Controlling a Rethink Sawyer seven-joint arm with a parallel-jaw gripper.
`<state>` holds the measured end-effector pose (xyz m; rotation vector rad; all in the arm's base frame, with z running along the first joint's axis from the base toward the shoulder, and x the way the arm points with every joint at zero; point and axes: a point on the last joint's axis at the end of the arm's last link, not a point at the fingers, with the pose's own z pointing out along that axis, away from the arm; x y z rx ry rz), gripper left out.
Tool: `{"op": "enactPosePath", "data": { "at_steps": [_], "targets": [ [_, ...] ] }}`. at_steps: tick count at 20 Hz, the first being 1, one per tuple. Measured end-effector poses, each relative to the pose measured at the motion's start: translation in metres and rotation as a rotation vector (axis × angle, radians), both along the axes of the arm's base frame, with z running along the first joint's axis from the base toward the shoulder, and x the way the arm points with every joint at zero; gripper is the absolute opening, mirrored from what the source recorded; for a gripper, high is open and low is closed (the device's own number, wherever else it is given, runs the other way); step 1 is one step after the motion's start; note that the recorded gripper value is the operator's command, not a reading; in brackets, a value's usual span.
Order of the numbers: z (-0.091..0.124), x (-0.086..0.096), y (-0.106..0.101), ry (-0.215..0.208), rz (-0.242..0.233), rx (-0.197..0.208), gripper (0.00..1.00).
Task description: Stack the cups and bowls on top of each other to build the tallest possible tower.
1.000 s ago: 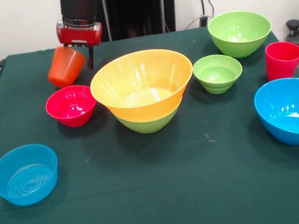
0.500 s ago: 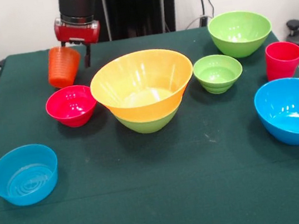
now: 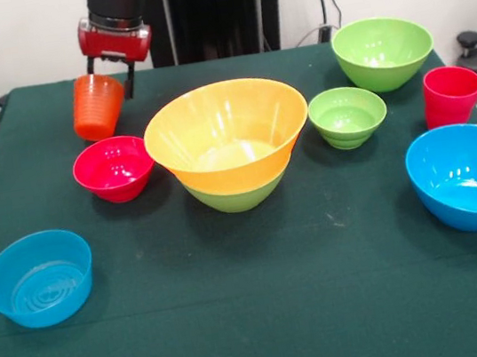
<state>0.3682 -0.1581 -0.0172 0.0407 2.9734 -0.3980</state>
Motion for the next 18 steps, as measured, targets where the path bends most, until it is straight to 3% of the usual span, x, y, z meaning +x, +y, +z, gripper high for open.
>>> {"op": "enactPosePath", "data": {
  "at_steps": [5,11,18],
  "targets": [
    [0.007,-0.004,-0.009,0.004,-0.001,-0.028,1.00],
    [0.011,0.008,-0.021,-0.065,0.012,-0.029,1.00],
    [0.015,0.033,-0.028,-0.242,0.046,0.022,1.00]
  ]
}}
